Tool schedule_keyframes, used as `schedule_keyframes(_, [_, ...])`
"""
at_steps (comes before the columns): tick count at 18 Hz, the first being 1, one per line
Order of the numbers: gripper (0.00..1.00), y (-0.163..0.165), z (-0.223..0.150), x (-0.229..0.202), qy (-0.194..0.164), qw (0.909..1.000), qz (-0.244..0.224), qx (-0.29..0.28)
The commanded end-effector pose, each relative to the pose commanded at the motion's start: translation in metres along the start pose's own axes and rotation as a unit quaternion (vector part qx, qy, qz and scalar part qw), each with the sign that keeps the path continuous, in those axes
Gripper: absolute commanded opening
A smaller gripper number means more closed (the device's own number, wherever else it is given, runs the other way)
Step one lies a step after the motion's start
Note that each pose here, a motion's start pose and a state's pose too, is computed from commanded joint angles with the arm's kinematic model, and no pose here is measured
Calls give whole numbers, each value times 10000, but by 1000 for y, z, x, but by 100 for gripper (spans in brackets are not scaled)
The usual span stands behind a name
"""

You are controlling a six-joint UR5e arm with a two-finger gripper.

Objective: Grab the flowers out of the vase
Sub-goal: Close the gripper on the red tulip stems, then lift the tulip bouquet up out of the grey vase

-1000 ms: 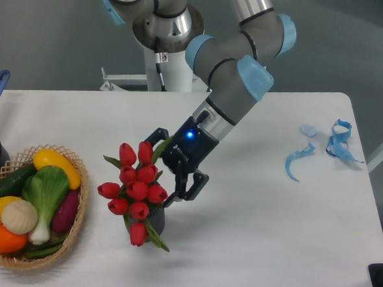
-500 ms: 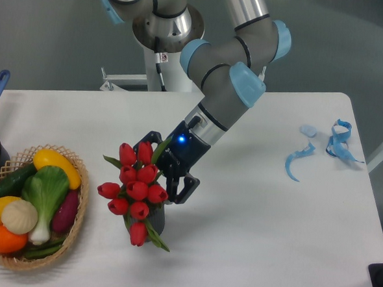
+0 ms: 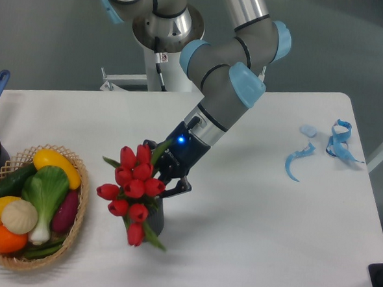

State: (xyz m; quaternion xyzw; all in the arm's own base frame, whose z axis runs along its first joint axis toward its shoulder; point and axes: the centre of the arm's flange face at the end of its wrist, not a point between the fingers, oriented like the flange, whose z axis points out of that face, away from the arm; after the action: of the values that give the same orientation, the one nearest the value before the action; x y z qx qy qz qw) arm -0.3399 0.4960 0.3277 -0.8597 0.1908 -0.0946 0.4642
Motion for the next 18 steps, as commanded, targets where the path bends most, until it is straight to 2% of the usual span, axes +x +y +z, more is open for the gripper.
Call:
schedule_keyframes(5, [22,-7,-9,-3,-78,9998,-169,40])
schedule_keyframes(18, [22,-91,-71,14,-508,9952,-707,437])
